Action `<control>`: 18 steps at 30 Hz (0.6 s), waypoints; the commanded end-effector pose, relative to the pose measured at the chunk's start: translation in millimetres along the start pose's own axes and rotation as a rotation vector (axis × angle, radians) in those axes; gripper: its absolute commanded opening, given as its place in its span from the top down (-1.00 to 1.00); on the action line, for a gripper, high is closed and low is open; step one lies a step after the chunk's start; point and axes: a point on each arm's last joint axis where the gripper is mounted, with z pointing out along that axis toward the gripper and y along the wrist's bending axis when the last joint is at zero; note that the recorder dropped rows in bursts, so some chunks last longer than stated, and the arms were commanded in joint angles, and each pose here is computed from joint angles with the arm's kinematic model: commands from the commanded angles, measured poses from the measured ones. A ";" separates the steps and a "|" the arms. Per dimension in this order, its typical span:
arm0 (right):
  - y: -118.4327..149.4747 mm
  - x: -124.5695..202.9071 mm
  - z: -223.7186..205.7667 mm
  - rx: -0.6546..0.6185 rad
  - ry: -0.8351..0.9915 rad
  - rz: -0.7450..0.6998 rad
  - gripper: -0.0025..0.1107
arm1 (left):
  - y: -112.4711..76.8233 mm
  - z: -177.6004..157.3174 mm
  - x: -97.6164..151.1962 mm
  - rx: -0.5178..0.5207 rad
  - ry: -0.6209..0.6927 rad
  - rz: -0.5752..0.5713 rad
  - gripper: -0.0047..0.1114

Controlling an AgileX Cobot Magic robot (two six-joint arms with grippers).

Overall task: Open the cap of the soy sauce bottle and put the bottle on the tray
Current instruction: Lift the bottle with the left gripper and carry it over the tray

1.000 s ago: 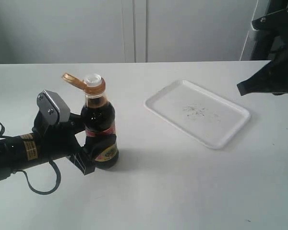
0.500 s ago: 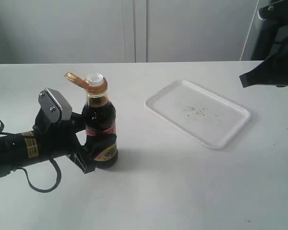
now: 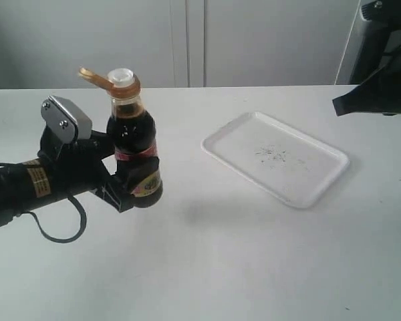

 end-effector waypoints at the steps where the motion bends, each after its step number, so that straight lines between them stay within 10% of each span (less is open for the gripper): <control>1: -2.3 -2.0 -0.4 0.016 -0.040 -0.011 0.96 | -8.4 11.6 -36.4 0.051 -0.192 0.019 0.92; 18: -24.7 11.6 40.9 0.059 0.043 0.023 0.96 | -28.9 67.2 -82.1 0.136 -0.354 0.053 0.92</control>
